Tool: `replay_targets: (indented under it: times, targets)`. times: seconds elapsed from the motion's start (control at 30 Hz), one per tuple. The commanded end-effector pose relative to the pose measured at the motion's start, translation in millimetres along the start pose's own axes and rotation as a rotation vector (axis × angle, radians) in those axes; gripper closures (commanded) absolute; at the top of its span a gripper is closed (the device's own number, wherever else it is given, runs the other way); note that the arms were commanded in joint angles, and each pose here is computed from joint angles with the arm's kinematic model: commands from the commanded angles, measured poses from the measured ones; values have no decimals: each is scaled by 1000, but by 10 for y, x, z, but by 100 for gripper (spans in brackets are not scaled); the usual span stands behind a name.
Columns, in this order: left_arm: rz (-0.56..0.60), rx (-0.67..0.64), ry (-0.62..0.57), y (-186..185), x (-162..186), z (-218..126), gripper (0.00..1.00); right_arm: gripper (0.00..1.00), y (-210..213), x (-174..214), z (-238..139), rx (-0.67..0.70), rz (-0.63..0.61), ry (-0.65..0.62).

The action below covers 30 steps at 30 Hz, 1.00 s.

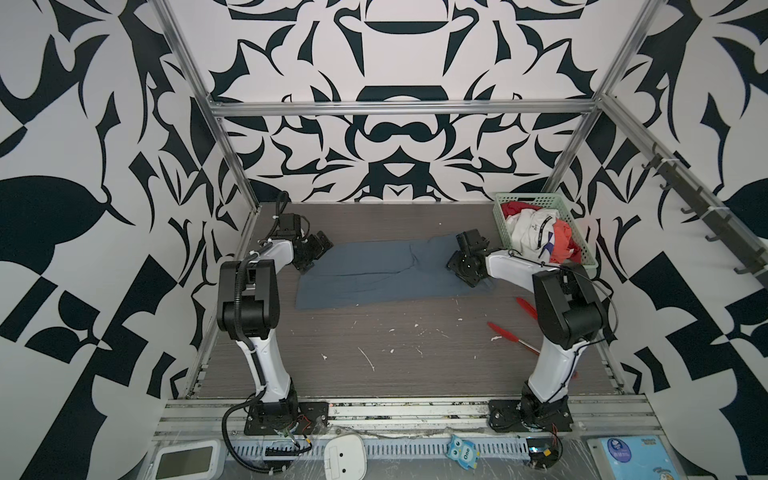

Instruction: Fold and stack the t-shirts

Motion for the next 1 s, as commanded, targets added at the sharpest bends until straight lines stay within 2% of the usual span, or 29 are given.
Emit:
replay_targets:
  times: [0.0,0.27,0.37,0.47,0.63,0.7,0.8,0.87,0.97]
  targets:
    - [-46,-107,4,206,133,34,1,31,85,-140,15,70,5,-43]
    - [-181,-219,15,676,617,-10,1,31,470,-561,274,26,-59,-32]
    - [-243,-208,36,807,973,-139,1,31,769,-773,356,-27,-104,-26]
    - [-258,-197,62,841,1442,-317,0,31,1050,-893,492,-114,-93,-7]
    - [-118,-149,204,602,2207,-571,0,33,1563,-877,836,-342,-37,63]
    - [-58,-140,237,519,2377,-709,0,33,1728,-819,970,-438,-14,91]
    - [-9,-142,258,469,2499,-913,0,33,1977,-775,1102,-637,28,114]
    - [3,-92,253,421,2509,-1041,1,33,2093,-745,1145,-763,54,132]
    - [59,-45,201,295,2434,-1266,0,34,2222,-786,1002,-944,50,128]
Point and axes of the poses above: each gripper's point midway between its finger pads, its own z axis out along the fingers, its own y axis along the line the jaws close on, x = y × z, the point moved 10 cm from there along -z, back along the fingers, and after that the axes turned 1 degree about z, right-handed, at the moved point
